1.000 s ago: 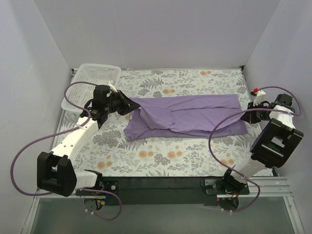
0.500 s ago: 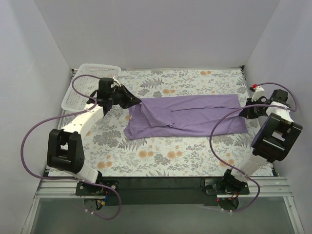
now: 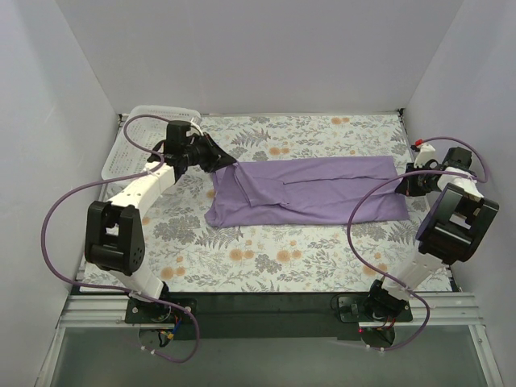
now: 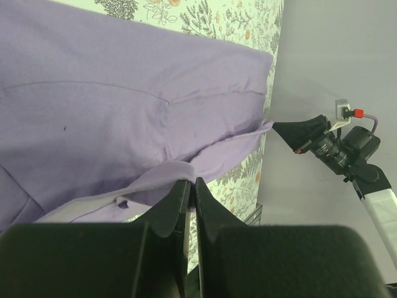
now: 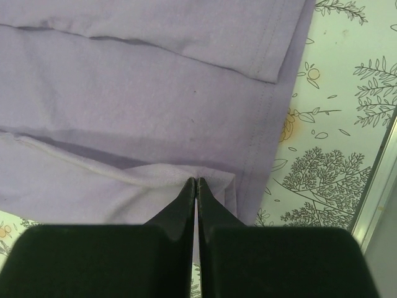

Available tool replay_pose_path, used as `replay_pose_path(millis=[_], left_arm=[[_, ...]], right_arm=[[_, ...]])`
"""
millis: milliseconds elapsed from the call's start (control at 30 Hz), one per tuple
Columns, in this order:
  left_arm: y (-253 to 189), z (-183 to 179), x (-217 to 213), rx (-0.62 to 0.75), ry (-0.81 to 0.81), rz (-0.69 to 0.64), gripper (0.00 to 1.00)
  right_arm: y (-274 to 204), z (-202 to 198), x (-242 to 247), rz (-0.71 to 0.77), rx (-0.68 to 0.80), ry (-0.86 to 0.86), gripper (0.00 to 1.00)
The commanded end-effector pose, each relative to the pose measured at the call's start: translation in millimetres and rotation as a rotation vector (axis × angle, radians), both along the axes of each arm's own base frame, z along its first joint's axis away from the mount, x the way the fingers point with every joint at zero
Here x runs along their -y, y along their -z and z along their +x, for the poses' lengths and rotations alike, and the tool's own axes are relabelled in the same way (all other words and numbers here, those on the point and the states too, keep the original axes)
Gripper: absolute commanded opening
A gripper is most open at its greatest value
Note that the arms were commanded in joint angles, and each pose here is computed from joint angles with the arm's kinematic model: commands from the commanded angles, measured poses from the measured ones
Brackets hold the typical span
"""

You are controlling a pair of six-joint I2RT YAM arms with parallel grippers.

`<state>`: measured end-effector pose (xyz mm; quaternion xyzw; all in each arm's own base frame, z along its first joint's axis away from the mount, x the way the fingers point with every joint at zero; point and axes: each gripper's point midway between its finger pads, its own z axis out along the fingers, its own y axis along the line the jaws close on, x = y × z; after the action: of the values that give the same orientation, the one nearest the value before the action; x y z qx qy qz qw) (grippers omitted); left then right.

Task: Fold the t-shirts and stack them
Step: Fold the tshirt

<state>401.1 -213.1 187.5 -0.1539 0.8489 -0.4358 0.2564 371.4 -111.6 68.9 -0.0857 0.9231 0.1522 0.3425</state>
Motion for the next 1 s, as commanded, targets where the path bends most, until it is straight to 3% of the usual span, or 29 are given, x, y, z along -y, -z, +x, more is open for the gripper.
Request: replay_pose_path(millis=[0, 600, 967], left_arm=[[-24, 11, -2, 0.079, 0.006, 0.004, 0.0], [-11, 23, -23, 0.064, -0.081, 0.066, 0.0], [-11, 27, -19, 0.065, -0.051, 0.055, 0.0]], right_arm=[[-9, 16, 12, -0.044, 0.039, 0.029, 0.01], [0, 17, 28, -0.109, 0.007, 0.1, 0.01], [-1, 18, 27, -0.1, 0.013, 0.097, 0.01]])
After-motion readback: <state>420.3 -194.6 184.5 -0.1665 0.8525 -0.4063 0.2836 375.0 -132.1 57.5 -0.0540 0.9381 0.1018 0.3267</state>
